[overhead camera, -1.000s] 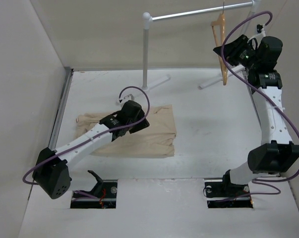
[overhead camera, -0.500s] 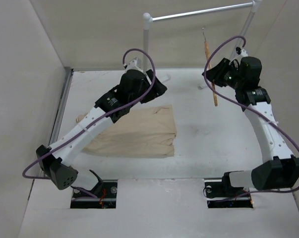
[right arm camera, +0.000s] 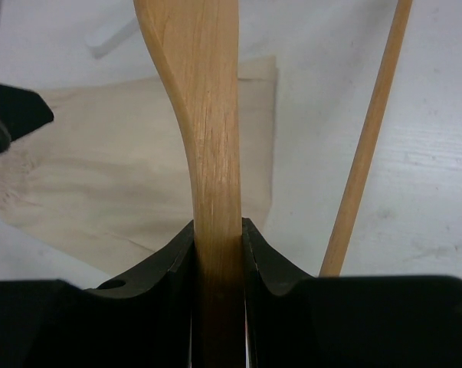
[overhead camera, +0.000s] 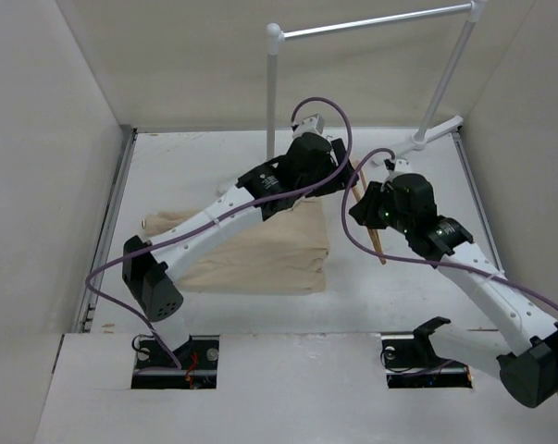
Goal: Place the trousers on the hanger
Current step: Pick up the hanger from the clothesline.
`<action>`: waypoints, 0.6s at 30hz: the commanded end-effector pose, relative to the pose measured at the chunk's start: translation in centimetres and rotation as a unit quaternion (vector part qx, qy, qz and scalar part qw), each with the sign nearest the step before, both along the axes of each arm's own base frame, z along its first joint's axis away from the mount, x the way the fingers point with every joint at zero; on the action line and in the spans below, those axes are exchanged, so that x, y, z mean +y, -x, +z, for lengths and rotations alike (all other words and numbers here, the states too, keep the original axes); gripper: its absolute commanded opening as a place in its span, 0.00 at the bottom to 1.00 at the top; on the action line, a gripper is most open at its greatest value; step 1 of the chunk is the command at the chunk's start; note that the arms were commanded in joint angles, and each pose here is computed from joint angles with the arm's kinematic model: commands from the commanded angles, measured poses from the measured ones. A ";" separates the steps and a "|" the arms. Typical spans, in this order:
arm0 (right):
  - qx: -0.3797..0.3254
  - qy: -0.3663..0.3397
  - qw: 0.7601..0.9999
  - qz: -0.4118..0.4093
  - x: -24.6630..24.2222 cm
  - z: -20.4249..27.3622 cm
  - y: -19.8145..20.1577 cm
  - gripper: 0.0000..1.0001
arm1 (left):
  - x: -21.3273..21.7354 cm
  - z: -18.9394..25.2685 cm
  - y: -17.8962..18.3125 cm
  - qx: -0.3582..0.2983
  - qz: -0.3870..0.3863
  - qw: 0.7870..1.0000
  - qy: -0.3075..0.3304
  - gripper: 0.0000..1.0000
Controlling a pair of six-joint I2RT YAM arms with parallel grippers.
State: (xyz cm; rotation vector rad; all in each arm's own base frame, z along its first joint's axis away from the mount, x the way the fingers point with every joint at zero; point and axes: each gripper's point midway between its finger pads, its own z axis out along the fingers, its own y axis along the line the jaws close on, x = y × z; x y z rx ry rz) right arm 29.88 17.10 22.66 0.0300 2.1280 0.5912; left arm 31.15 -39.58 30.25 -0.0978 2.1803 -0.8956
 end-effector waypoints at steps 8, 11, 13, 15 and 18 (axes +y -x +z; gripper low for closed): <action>-0.049 -0.007 0.999 -0.024 -0.8 1.0 2.4 0.09 | -1.8 -2.0 -0.1 -0.012 0.028 0.998 -0.054 0.63; -0.050 -0.009 0.999 -0.019 -0.5 0.9 3.1 0.09 | -2.7 -2.5 -0.2 -0.011 0.027 0.998 -0.058 0.62; -0.051 -0.011 0.999 -0.012 -0.2 0.9 3.5 0.10 | -3.2 -2.4 -0.3 -0.013 0.028 0.998 -0.057 0.62; -0.050 -0.011 0.999 -0.005 0.0 1.0 3.9 0.10 | -3.5 -2.2 -0.2 -0.016 0.029 0.998 -0.053 0.61; -0.051 -0.010 0.999 -0.003 0.0 0.9 4.4 0.10 | -3.6 -2.5 -0.3 -0.017 0.032 0.998 -0.059 0.55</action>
